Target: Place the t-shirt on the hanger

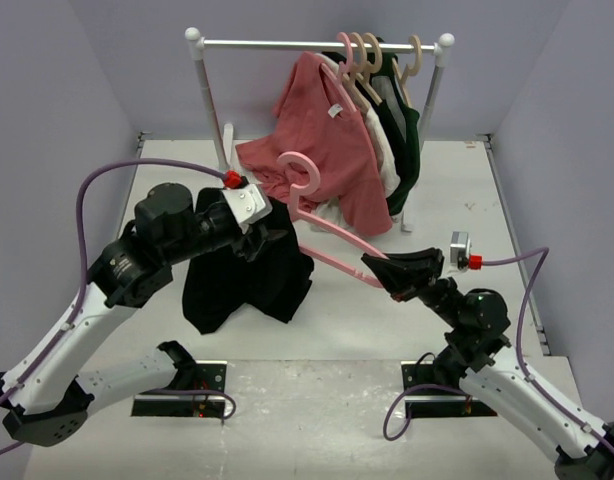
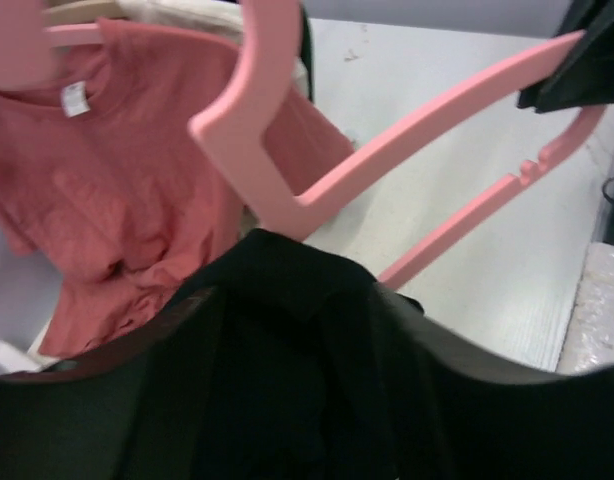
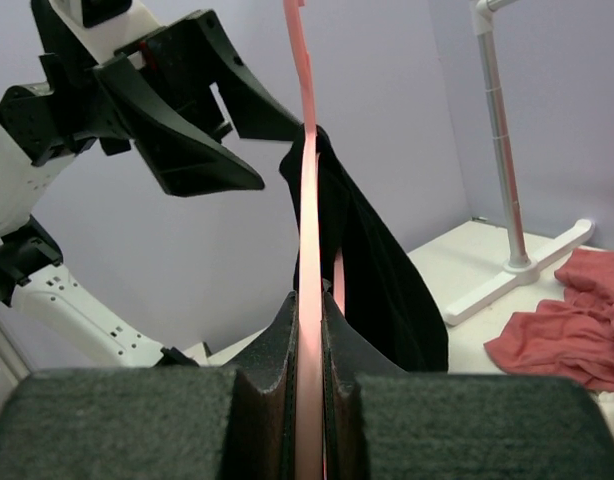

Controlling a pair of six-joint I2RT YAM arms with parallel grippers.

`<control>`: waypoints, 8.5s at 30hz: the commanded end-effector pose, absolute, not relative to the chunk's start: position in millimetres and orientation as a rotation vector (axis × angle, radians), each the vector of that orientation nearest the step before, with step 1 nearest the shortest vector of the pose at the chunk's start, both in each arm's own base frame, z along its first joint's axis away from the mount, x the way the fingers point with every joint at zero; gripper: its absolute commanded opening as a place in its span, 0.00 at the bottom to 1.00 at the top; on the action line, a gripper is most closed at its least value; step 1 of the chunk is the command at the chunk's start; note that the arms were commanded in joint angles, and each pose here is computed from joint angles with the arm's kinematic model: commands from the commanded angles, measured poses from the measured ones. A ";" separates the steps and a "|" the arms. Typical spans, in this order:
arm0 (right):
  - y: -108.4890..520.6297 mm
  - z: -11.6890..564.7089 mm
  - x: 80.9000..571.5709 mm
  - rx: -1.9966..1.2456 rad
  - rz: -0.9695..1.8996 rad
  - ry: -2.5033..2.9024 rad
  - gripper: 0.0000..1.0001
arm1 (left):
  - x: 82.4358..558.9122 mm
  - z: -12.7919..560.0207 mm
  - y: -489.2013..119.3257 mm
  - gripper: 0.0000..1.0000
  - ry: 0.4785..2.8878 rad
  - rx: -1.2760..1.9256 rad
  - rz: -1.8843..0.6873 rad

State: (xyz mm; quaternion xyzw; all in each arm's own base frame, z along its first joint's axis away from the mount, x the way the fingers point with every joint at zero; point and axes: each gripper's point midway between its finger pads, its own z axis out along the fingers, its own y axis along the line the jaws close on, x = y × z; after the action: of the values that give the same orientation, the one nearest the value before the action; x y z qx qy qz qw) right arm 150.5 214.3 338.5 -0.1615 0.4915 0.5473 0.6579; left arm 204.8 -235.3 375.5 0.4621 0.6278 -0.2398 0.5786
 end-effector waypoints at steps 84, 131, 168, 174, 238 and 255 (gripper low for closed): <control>365.9 231.4 169.2 -0.149 1.456 1.907 0.61 | 180.6 344.4 -197.4 0.00 1.495 0.964 -0.538; 138.9 363.8 276.5 0.307 0.675 1.516 0.00 | 154.6 307.5 -200.3 0.00 1.539 1.065 -0.640; 267.6 472.6 157.7 -0.656 1.179 1.530 0.00 | 184.1 408.2 -299.5 0.00 1.293 1.387 -0.885; 217.4 462.6 187.1 -0.344 0.950 1.579 0.00 | 178.2 405.0 -317.0 0.00 1.217 1.492 -0.986; 126.9 502.6 130.0 -0.343 0.795 1.291 0.00 | 249.1 293.0 -239.2 1.00 1.577 0.672 -0.678; 136.7 487.3 130.6 -0.402 0.800 1.360 0.00 | 249.9 321.0 -289.5 0.16 1.434 0.823 -0.895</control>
State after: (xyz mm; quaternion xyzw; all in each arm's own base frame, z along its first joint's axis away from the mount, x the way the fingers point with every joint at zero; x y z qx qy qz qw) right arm 126.3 134.4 478.7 -0.1847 0.6176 0.3554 0.6769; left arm 254.7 -280.7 276.2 0.3365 0.6725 -0.3547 0.5556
